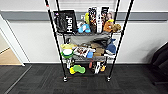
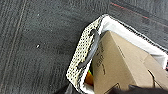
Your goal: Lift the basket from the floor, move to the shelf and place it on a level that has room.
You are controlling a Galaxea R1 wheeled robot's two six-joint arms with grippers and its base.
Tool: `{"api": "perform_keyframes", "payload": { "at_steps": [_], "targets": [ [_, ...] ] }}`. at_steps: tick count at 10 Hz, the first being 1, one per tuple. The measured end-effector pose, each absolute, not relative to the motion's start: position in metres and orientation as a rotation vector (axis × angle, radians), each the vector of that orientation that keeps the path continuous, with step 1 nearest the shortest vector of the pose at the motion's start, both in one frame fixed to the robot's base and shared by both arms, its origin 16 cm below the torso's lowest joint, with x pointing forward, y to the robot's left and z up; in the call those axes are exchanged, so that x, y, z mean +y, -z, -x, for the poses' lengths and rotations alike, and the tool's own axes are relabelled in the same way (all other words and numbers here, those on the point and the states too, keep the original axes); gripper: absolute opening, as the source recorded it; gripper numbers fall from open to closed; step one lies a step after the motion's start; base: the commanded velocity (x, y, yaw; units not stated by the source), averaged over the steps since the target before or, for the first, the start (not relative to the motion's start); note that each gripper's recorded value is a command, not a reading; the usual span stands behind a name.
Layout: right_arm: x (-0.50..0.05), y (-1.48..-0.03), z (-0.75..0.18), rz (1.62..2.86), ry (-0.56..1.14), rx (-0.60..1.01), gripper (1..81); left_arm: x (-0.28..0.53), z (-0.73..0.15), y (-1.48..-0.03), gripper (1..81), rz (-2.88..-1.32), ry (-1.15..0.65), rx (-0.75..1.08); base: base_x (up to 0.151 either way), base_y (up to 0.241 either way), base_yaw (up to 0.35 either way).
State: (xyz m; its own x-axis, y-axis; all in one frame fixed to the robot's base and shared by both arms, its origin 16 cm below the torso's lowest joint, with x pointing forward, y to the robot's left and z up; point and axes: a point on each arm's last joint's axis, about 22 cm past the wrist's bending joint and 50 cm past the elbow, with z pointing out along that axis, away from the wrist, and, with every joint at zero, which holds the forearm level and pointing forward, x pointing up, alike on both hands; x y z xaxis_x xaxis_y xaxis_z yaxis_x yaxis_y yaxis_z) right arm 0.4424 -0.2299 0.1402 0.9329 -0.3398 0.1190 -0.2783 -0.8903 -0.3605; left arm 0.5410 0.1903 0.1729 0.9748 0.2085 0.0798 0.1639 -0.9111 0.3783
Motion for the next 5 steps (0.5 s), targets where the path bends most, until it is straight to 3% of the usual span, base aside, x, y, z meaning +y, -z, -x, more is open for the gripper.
{"api": "perform_keyframes", "payload": {
  "at_steps": [5],
  "targets": [
    [-0.231,-0.108,-0.469,2.738,0.274,0.444,81.1,0.189,-0.556,-0.138,81.1,-2.745,-0.203,0.26,0.0,0.0,0.0]
  ]
}}
